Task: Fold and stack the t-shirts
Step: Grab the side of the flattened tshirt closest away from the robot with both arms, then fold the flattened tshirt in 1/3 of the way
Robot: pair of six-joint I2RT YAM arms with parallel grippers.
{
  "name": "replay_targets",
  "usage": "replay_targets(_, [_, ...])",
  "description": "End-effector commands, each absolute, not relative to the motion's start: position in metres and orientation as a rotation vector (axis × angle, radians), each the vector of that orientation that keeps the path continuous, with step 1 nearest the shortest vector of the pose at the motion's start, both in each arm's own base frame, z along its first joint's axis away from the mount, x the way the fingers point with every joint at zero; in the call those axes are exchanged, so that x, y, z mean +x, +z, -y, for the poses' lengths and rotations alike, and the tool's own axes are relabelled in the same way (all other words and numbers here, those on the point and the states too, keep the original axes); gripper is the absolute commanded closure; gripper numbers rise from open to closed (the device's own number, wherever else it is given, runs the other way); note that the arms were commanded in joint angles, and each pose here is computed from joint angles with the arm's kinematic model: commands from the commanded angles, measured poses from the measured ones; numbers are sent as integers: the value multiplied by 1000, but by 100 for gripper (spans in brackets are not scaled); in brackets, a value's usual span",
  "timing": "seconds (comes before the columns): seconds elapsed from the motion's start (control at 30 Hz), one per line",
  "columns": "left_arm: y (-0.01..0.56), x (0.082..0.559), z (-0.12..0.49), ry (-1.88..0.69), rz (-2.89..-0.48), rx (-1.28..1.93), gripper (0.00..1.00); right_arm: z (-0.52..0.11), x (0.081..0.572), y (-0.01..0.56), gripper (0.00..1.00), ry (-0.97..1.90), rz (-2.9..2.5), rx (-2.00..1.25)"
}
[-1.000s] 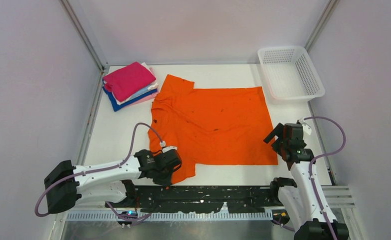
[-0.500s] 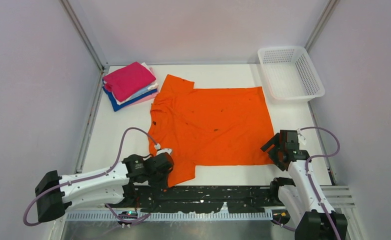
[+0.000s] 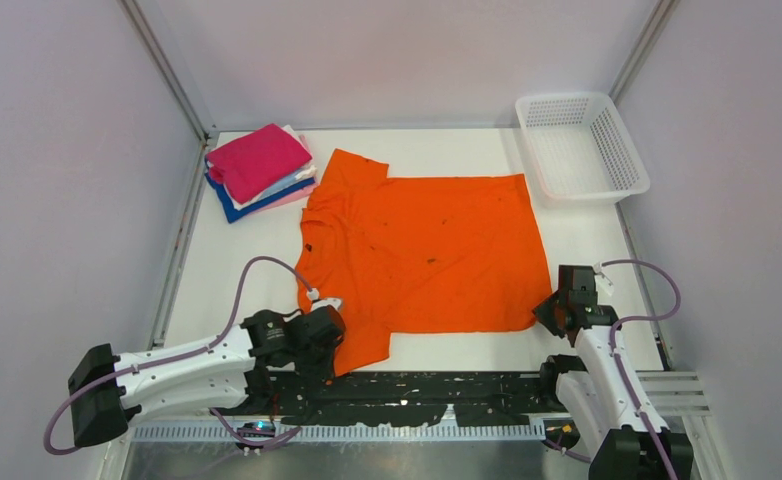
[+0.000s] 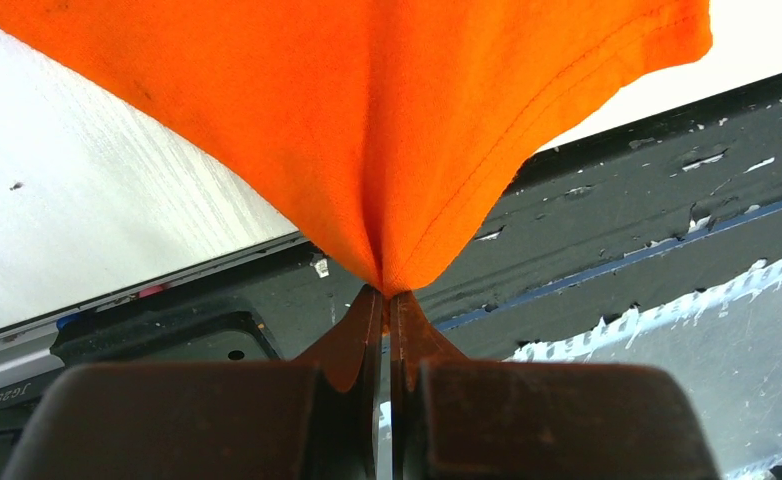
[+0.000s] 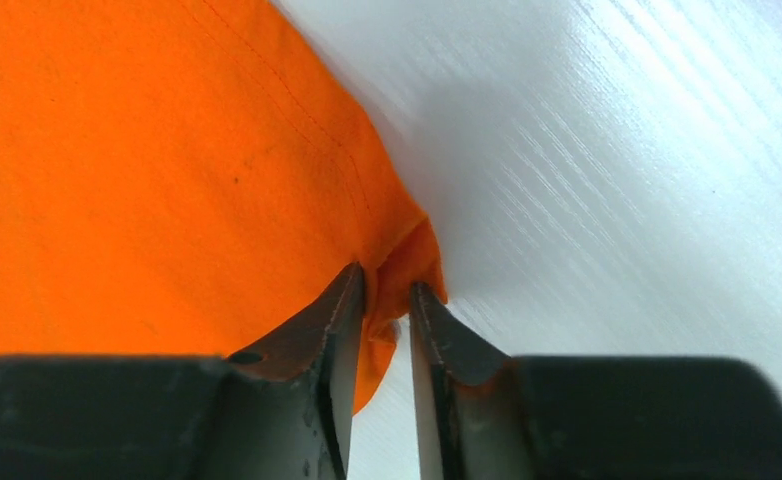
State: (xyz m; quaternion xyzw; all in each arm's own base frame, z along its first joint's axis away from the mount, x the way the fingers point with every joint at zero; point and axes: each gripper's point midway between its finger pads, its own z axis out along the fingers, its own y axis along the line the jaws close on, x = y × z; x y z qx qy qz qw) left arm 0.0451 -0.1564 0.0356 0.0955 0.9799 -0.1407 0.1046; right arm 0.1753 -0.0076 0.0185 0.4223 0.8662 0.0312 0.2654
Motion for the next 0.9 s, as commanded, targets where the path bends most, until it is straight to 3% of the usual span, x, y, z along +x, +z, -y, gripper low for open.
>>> replay_targets(0.0, [41,42,157,-429,-2903,269,100,11,174,17,78,65,-2322,1150])
replay_targets(0.23, [45,45,159,-443,-2885,256,100,7,179,19,95,92,-2345,1100])
replay_targets(0.6, [89,89,197,-630,-2707,342,100,-4,192,43,95,178,-2384,956])
replay_targets(0.87, [124,149,216,-747,-2609,303,100,-18,220,63,95,300,-2399,848])
